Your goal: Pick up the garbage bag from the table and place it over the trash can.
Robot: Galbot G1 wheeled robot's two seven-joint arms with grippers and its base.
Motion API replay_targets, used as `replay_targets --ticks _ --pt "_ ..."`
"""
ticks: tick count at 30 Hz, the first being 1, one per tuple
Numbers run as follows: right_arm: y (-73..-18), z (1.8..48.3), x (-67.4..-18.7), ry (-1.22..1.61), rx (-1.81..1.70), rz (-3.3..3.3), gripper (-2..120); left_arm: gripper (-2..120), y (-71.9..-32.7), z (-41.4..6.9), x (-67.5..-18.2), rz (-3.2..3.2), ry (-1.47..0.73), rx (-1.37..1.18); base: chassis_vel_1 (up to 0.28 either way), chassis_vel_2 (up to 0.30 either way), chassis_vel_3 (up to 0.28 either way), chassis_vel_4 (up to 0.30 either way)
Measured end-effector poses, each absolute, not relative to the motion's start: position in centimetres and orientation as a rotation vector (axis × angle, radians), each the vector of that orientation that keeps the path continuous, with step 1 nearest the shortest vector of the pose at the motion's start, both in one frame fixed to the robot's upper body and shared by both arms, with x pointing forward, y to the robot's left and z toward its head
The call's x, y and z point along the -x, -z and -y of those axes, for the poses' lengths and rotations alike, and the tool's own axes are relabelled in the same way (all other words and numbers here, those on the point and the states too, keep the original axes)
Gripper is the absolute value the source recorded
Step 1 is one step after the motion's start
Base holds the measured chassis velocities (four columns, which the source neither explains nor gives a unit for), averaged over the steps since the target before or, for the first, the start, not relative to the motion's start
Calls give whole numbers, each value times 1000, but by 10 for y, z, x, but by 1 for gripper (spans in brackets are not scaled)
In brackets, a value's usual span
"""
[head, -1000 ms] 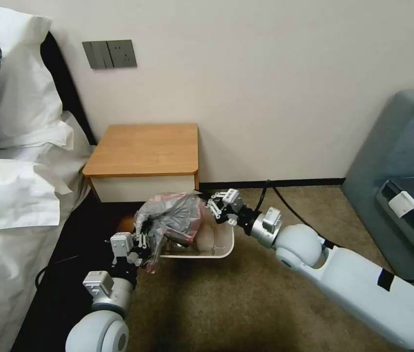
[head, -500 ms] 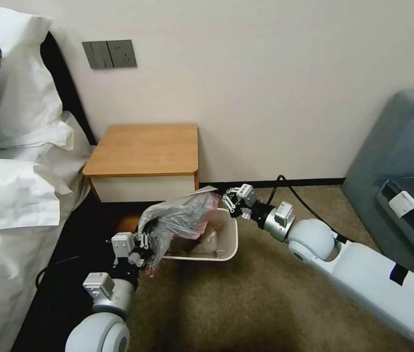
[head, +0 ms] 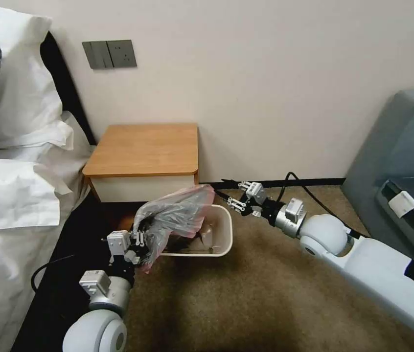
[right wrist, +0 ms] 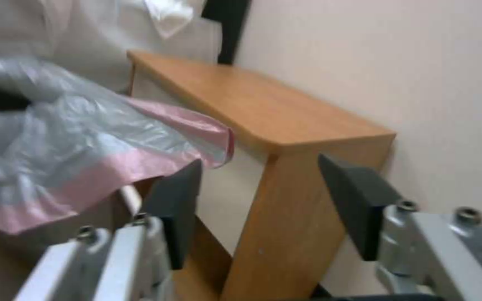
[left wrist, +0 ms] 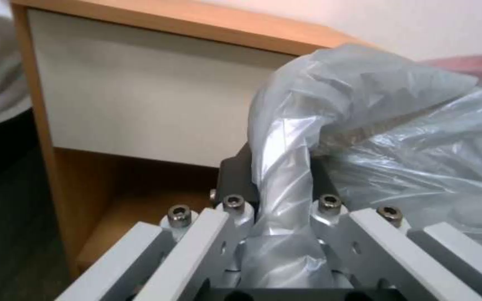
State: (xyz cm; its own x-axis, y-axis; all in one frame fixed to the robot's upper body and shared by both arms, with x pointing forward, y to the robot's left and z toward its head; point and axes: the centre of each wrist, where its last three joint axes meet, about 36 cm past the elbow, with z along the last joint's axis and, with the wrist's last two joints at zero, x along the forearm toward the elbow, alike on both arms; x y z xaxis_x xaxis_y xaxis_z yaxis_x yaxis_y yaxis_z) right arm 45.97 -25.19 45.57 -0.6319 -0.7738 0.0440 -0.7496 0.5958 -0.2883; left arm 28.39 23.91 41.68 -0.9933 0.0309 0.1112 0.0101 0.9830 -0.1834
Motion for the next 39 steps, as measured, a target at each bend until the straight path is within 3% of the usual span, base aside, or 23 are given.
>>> replay_targets --ticks 6,8,13,17,19,22,39 --pt "-466 239 -420 163 1258 -2811 79 7 -418 -247 -289 3025 -285 -8 0 0 0 0" --pt "-478 219 -391 -101 1205 -2924 89 7 -419 -251 -291 3033 -285 -23 0 0 0 0" --pt "-492 191 -366 -343 1198 -2999 99 7 -420 -254 -294 3039 -292 -42 0 0 0 0" --pt "-478 192 -372 -19 1279 -2837 100 7 -421 -256 -295 3037 -300 -54 0 0 0 0" --pt "-465 200 -384 358 1408 -2603 100 7 -423 -257 -295 3037 -306 -58 0 0 0 0" --pt "-458 204 -394 563 1473 -2466 100 7 -424 -257 -295 3037 -309 -59 0 0 0 0" --pt "-441 163 -427 713 1534 -2332 100 7 -424 -246 -293 3028 -340 -34 0 0 0 0"
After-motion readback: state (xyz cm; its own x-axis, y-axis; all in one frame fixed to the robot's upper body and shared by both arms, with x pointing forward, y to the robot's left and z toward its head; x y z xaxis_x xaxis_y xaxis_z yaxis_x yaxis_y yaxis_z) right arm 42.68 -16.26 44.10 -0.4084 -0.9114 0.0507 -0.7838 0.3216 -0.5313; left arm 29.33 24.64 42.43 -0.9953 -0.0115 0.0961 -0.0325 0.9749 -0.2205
